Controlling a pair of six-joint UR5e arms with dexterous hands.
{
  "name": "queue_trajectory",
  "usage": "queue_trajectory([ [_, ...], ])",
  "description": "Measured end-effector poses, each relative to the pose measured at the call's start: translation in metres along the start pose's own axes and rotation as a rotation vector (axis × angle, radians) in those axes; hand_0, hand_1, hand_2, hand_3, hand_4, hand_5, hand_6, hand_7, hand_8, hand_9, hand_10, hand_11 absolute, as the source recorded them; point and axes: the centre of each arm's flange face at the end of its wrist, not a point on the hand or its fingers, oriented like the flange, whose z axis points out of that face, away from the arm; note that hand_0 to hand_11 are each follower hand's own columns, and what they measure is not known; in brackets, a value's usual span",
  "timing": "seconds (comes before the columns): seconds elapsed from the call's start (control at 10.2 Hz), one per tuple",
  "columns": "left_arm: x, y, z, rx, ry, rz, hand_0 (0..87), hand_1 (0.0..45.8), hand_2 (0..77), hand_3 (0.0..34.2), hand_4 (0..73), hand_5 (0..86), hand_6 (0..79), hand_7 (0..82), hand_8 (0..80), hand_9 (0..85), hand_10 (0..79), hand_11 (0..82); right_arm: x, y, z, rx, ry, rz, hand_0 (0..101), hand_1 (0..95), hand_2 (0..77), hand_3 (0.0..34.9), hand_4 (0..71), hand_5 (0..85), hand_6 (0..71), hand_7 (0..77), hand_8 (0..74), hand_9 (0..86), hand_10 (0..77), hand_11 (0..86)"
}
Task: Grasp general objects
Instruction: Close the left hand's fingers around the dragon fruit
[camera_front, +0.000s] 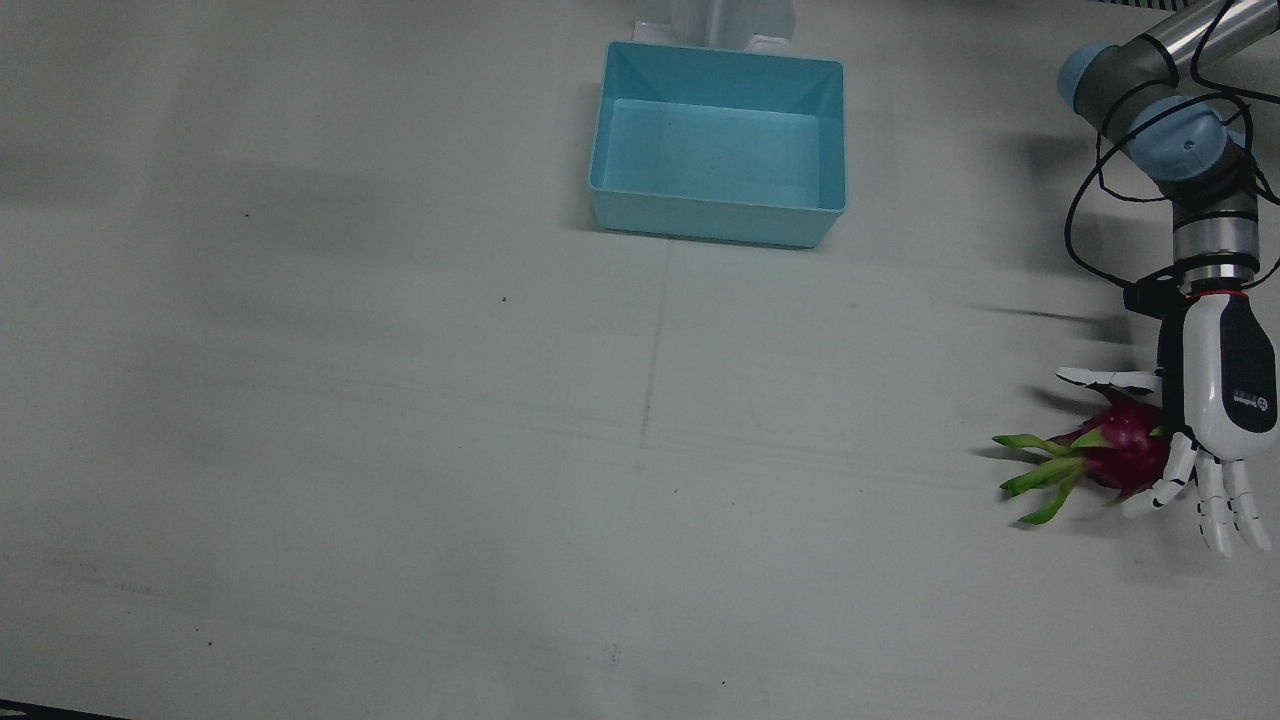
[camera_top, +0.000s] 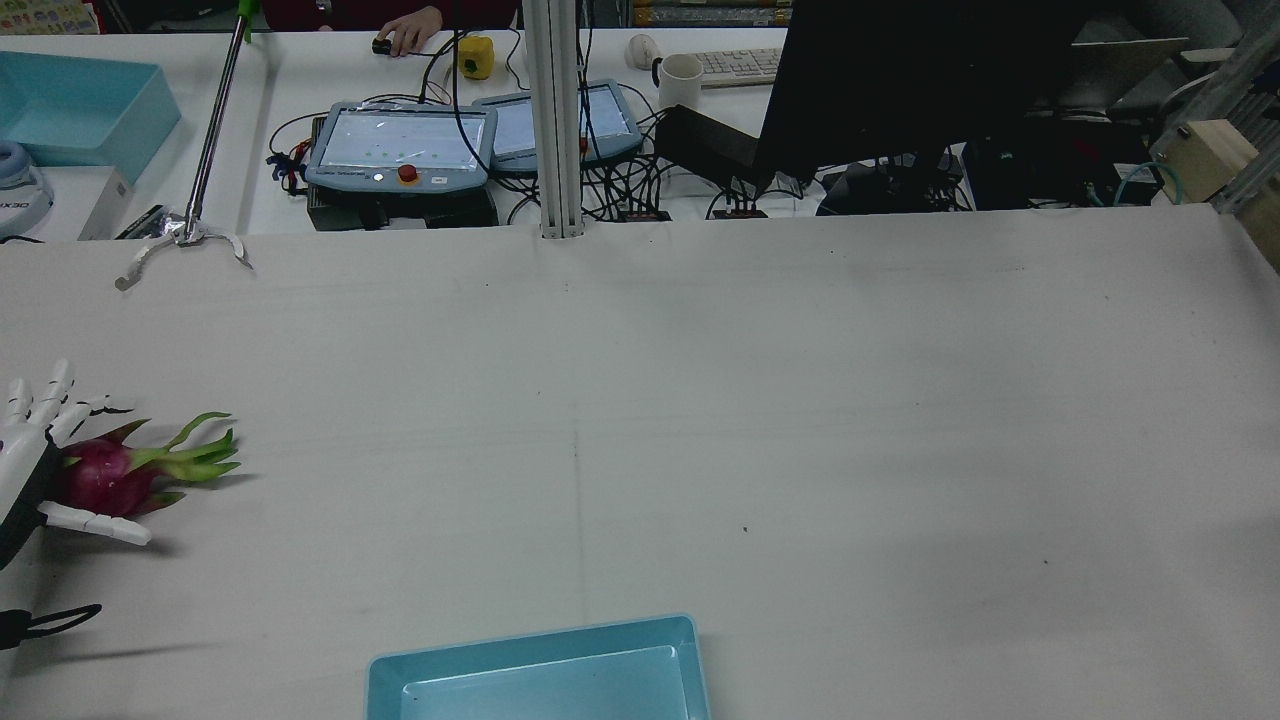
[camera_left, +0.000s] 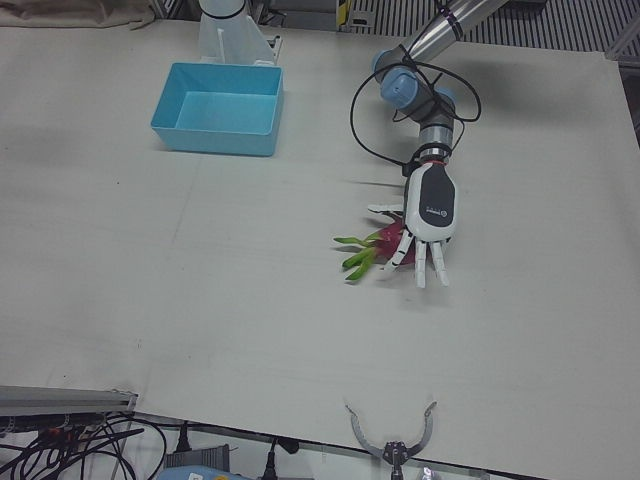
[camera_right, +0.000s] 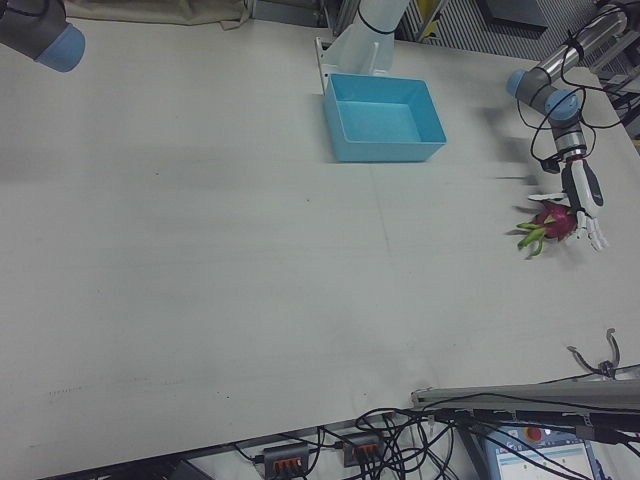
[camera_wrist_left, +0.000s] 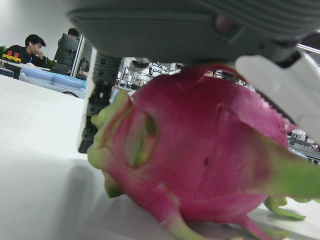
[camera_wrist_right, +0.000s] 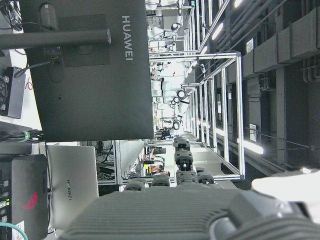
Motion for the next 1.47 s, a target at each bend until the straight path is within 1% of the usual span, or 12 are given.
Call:
queue_trajectory([
  [0.1, 0.003, 0.001, 0.000, 0.001, -0.002, 0.003, 49.2, 0.0, 1.1, 30.5, 0.0, 37.1, 0.0, 1.1, 1.1, 1.1, 64.9, 8.7, 0.000, 0.000, 0.000, 0.000, 0.000, 0.000, 0, 6.0, 1.6, 0.0, 0.0, 0.0, 0.0, 0.0, 0.0, 1.1, 0.0, 1.1],
  [0.2, 0.005, 0.002, -0.001, 0.001, -0.004, 0.006, 49.4, 0.0, 1.1, 30.3, 0.0, 39.3, 0.0, 1.1, 1.1, 1.1, 64.9, 13.6, 0.000, 0.000, 0.000, 0.000, 0.000, 0.000, 0, 6.0, 1.6, 0.0, 0.0, 0.0, 0.0, 0.0, 0.0, 1.1, 0.0, 1.1],
  [0.29, 0.006, 0.002, -0.001, 0.002, -0.006, 0.009, 49.4, 0.0, 1.1, 30.3, 0.0, 39.3, 0.0, 1.1, 1.1, 1.1, 64.9, 13.6, 0.000, 0.000, 0.000, 0.000, 0.000, 0.000, 0, 6.0, 1.6, 0.0, 0.0, 0.0, 0.0, 0.0, 0.0, 1.1, 0.0, 1.1],
  [0.39, 0.008, 0.002, -0.002, 0.002, -0.007, 0.011, 49.2, 0.0, 1.1, 30.4, 0.0, 39.8, 0.0, 1.1, 1.1, 1.1, 64.9, 19.6, 0.000, 0.000, 0.000, 0.000, 0.000, 0.000, 0, 6.0, 1.6, 0.0, 0.0, 0.0, 0.0, 0.0, 0.0, 1.1, 0.0, 1.1],
  [0.49, 0.008, 0.002, -0.002, 0.003, -0.008, 0.013, 49.2, 0.0, 1.1, 30.5, 0.0, 33.3, 0.0, 1.1, 1.1, 1.1, 64.9, 19.6, 0.000, 0.000, 0.000, 0.000, 0.000, 0.000, 0, 6.0, 1.6, 0.0, 0.0, 0.0, 0.0, 0.0, 0.0, 1.1, 0.0, 1.1],
  [0.59, 0.008, 0.002, -0.002, 0.003, -0.010, 0.016, 49.3, 0.0, 1.1, 30.4, 0.0, 27.3, 0.0, 1.1, 1.1, 1.1, 64.9, 4.4, 0.000, 0.000, 0.000, 0.000, 0.000, 0.000, 0, 6.0, 1.6, 0.0, 0.0, 0.0, 0.0, 0.0, 0.0, 1.1, 0.0, 1.1],
  [0.69, 0.009, 0.003, -0.002, 0.003, -0.011, 0.018, 49.3, 0.0, 1.1, 30.4, 0.0, 27.3, 0.0, 1.1, 1.1, 1.1, 64.9, 4.4, 0.000, 0.000, 0.000, 0.000, 0.000, 0.000, 0, 6.0, 1.6, 0.0, 0.0, 0.0, 0.0, 0.0, 0.0, 1.1, 0.0, 1.1],
  [0.79, 0.010, 0.006, 0.000, 0.003, -0.013, 0.019, 49.3, 0.0, 1.6, 30.2, 0.0, 12.5, 0.0, 1.1, 1.1, 1.1, 64.9, 1.1, 0.000, 0.000, 0.000, 0.000, 0.000, 0.000, 0, 6.0, 1.6, 0.0, 0.0, 0.0, 0.0, 0.0, 0.0, 1.1, 0.0, 1.1],
  [1.18, 0.021, 0.026, 0.005, -0.002, -0.023, 0.034, 49.2, 0.0, 4.4, 30.7, 0.0, 12.5, 0.0, 1.1, 1.1, 1.1, 64.9, 1.1, 0.000, 0.000, 0.000, 0.000, 0.000, 0.000, 0, 6.0, 1.6, 0.0, 0.0, 0.0, 0.0, 0.0, 0.0, 1.1, 0.0, 1.1],
  [1.28, 0.023, 0.032, 0.004, -0.007, -0.030, 0.042, 49.2, 0.0, 4.4, 32.5, 0.0, 12.5, 0.0, 1.1, 1.1, 1.1, 64.9, 1.1, 0.000, 0.000, 0.000, 0.000, 0.000, 0.000, 0, 6.0, 1.6, 0.0, 0.0, 0.0, 0.0, 0.0, 0.0, 1.1, 0.0, 0.5],
  [1.47, 0.027, 0.042, 0.005, -0.011, -0.039, 0.055, 49.3, 0.0, 4.4, 33.1, 0.0, 12.5, 0.0, 1.1, 1.6, 1.1, 64.4, 0.0, 0.000, 0.000, 0.000, -0.001, 0.000, 0.000, 0, 6.0, 1.6, 0.0, 0.0, 0.0, 0.0, 0.0, 0.0, 1.1, 0.0, 1.1],
])
